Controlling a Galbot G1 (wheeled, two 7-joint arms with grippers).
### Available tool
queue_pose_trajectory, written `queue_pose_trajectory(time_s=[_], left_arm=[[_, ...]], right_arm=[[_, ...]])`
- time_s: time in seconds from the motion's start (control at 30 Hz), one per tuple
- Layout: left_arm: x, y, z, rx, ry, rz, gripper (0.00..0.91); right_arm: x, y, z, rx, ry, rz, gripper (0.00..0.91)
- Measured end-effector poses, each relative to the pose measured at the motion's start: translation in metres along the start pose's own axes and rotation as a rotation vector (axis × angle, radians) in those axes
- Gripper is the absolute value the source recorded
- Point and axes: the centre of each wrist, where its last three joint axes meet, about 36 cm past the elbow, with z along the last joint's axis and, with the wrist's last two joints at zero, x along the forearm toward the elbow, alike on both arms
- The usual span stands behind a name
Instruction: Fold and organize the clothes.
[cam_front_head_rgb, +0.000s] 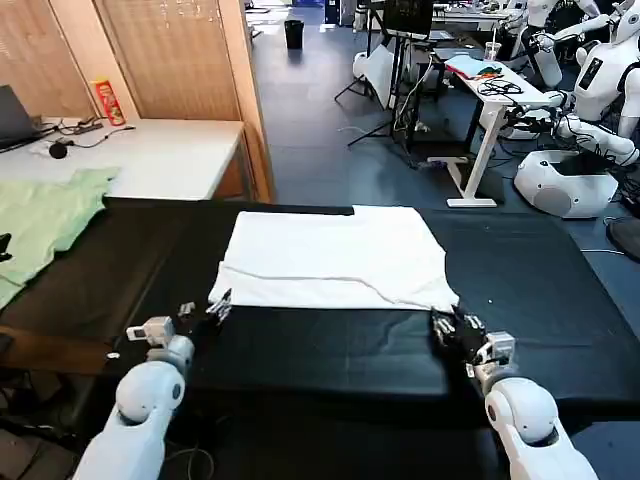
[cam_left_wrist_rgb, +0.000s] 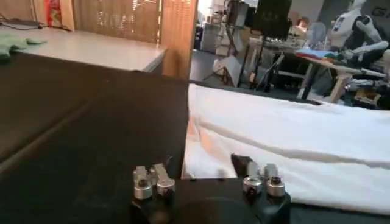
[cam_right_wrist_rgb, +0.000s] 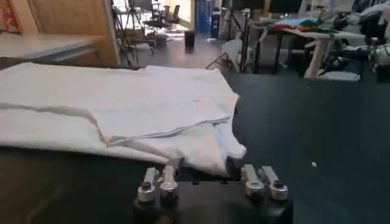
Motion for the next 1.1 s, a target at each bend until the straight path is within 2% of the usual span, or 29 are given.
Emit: queue_pose_trajectory(time_s=[0.03,0.33,0.53,0.83,1.0,1.03,1.07,1.1], left_arm=[[0.0,0.0,0.001,0.006,0.005,0.0,0.0],[0.014,0.001,0.005,-0.037,0.023,-0.018,0.0],[0.037,0.002,0.008,-0.106,0.045,-0.038,0.0],[0.089,0.003,0.006,-0.201,0.063,-0.031,0.0],[0.115,0.001,0.009,-0.236,0.077,-0.029,0.0],[0.12,0.001,0.01,-0.237,0.079,-0.027,0.117],[0.124,0.0,0.01,-0.237,0.079,-0.023,0.878],[0.128,0.0,0.01,-0.236,0.079,-0.021,0.878]], right_arm=[[0.001,0.0,0.0,-0.001,0.007,0.004,0.068],[0.03,0.003,-0.02,-0.033,0.062,0.035,0.068],[0.063,0.008,-0.031,-0.014,0.096,0.057,0.068],[0.117,0.02,-0.022,-0.006,0.162,0.074,0.068],[0.132,0.027,-0.013,-0.011,0.192,0.067,0.068],[0.134,0.028,-0.013,-0.011,0.196,0.065,0.117],[0.137,0.029,-0.013,-0.01,0.2,0.061,0.556],[0.139,0.031,-0.013,-0.01,0.205,0.058,0.878]])
